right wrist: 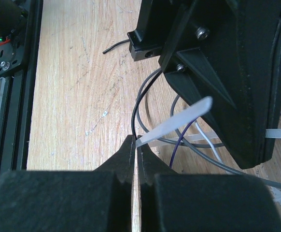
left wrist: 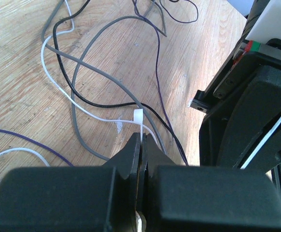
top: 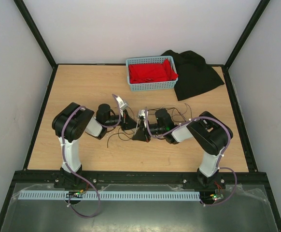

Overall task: Zip-tie the wires
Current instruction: Tie the cable at the center of the board.

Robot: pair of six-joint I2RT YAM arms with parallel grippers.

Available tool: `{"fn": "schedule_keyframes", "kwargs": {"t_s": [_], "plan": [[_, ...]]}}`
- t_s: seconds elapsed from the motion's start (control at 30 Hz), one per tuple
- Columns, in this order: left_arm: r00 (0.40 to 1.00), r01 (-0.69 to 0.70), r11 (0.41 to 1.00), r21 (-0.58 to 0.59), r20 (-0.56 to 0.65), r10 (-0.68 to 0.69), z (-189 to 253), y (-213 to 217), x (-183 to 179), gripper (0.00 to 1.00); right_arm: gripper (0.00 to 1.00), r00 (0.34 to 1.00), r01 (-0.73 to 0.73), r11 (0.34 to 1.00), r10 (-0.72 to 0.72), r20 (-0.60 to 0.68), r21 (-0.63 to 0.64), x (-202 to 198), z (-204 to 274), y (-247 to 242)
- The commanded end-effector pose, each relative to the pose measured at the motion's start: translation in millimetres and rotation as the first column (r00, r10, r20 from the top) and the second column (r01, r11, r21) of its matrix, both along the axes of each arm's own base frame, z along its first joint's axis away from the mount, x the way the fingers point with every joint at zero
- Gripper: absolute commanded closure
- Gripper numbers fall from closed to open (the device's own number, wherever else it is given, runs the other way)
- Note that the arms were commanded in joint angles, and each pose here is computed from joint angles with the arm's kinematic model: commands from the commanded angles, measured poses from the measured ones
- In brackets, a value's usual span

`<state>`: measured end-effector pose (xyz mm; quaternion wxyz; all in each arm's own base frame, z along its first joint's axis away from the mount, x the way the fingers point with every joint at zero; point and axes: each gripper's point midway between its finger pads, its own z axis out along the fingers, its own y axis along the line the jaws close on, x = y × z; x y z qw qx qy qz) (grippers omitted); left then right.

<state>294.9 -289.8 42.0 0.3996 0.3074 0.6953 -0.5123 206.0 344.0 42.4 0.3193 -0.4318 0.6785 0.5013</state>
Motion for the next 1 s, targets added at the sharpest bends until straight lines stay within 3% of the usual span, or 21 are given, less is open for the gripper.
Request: {"fn": "schedule_keyframes", "kwargs": {"t_s": [0.0, 0.17, 0.43, 0.57, 0.63, 0.77, 0.97], "plan": [[0.975, -0.085, 0.995, -0.05, 0.202, 0.094, 41, 0, 39, 1.0, 0.9, 0.991, -0.1, 0.995, 0.099, -0.085, -0.002, -33, -6, -5], [0.978, -0.087, 0.995, -0.042, 0.184, 0.093, 34, 0, 35, 1.0, 0.78, 0.995, -0.083, 0.997, 0.083, -0.058, -0.003, -27, -1, -4], [0.985, -0.07, 0.997, -0.024, 0.156, 0.073, 16, -9, 24, 1.0, 0.76, 0.997, -0.069, 0.998, 0.069, -0.025, -0.009, -20, 6, -3], [0.987, -0.072, 0.997, -0.021, 0.14, 0.075, 8, -9, 21, 1.0, 0.81, 0.997, -0.073, 0.997, 0.072, -0.015, -0.009, -19, 10, -3], [0.988, -0.073, 0.997, -0.022, 0.137, 0.075, 6, -9, 20, 1.0, 0.9, 0.997, -0.075, 0.997, 0.075, -0.017, -0.008, -19, 11, -3], [0.988, -0.066, 0.998, -0.023, 0.139, 0.068, 4, -9, 17, 1.0, 0.98, 0.997, -0.08, 0.997, 0.08, -0.022, 0.001, -18, 14, -1], [0.98, -0.055, 0.998, -0.044, 0.189, 0.062, 11, -8, 14, 1.0, 1.0, 0.991, -0.107, 0.994, 0.108, -0.08, 0.017, -24, 16, -4]]}}
